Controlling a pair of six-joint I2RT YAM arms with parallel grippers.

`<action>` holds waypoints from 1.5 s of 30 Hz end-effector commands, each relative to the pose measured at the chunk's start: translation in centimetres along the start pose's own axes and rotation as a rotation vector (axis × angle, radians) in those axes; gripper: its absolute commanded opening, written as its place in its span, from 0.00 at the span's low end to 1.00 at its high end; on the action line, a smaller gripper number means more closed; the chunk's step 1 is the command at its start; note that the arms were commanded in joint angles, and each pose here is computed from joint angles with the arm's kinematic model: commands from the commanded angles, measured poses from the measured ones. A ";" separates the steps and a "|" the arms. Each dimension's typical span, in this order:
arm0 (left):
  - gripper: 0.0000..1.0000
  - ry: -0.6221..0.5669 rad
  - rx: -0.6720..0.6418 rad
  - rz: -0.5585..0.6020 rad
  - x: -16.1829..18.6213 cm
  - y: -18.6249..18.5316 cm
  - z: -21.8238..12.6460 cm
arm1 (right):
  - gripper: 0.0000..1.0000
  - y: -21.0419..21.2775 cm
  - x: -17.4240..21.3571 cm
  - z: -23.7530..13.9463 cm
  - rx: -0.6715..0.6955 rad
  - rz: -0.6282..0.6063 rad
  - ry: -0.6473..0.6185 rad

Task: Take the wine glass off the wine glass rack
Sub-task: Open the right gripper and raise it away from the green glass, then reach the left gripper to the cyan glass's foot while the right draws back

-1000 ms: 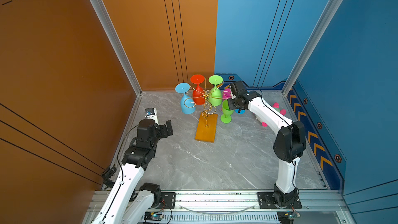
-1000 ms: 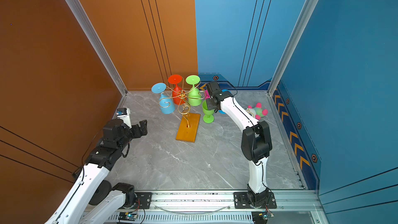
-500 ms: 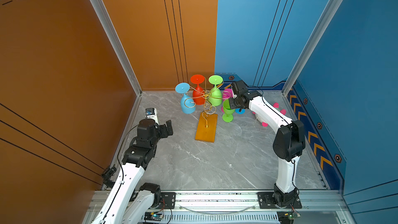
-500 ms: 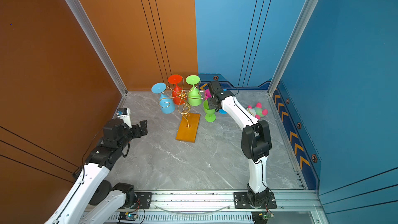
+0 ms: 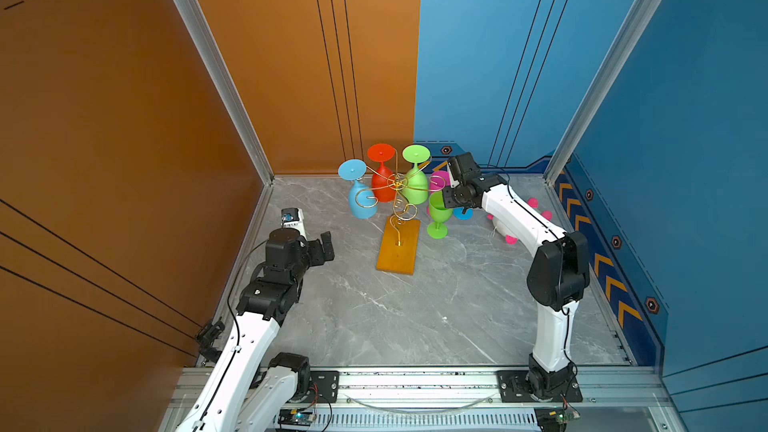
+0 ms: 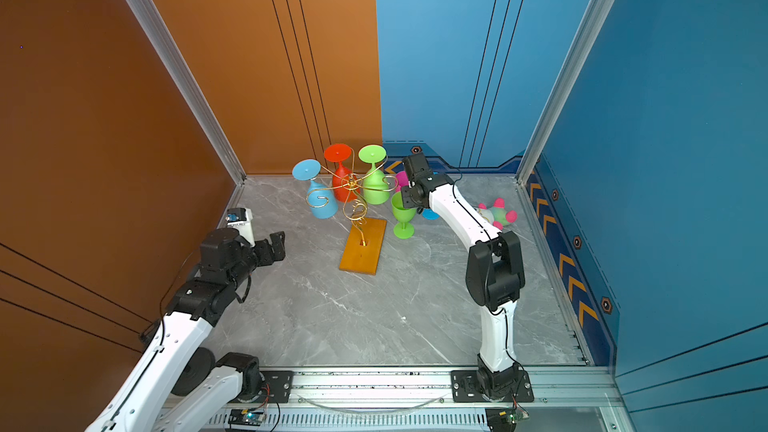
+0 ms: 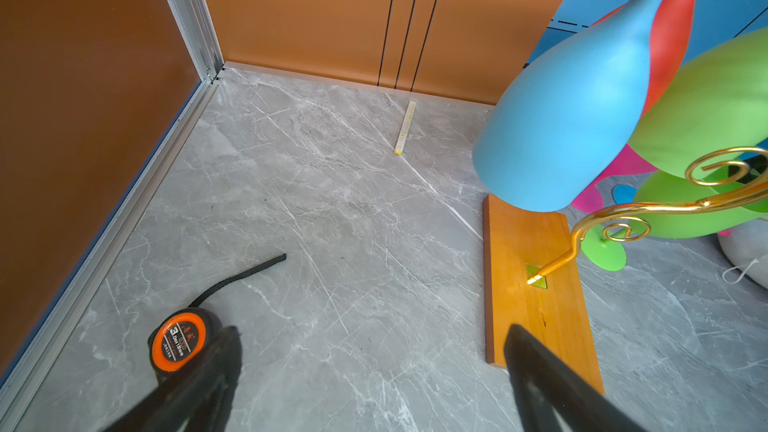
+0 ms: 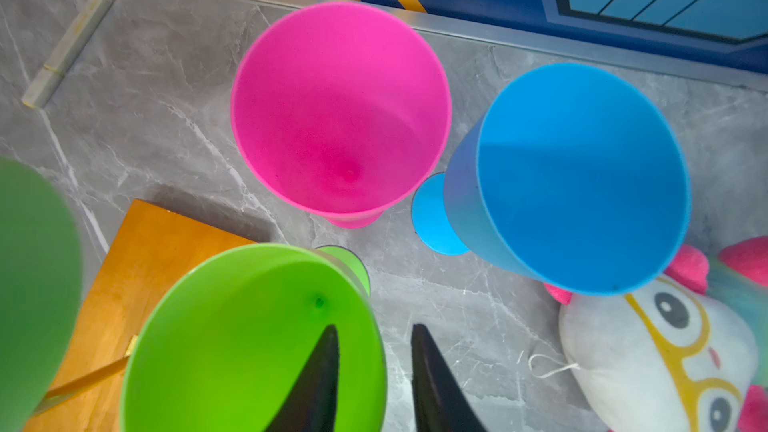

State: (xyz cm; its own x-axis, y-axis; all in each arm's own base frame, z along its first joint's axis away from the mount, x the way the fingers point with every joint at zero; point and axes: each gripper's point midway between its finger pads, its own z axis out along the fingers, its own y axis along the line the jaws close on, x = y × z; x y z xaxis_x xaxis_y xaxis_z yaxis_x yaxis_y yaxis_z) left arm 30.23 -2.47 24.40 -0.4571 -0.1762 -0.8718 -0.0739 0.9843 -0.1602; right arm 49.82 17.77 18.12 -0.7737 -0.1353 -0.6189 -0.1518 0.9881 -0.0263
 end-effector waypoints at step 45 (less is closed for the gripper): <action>0.75 0.075 0.676 -0.611 -16.0 -7.5 2.1 | 0.85 -3.2 12.7 -18.5 -0.341 0.202 -0.278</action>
State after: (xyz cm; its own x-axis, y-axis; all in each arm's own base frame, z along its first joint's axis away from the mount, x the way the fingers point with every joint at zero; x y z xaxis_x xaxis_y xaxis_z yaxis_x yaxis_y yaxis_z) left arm 40.16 -5.49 37.46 -0.5144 -0.6673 -0.5387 0.1576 0.5439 -0.8242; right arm 29.95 11.63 24.98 -0.6211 0.1222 -0.7742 -0.2385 0.9115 0.3352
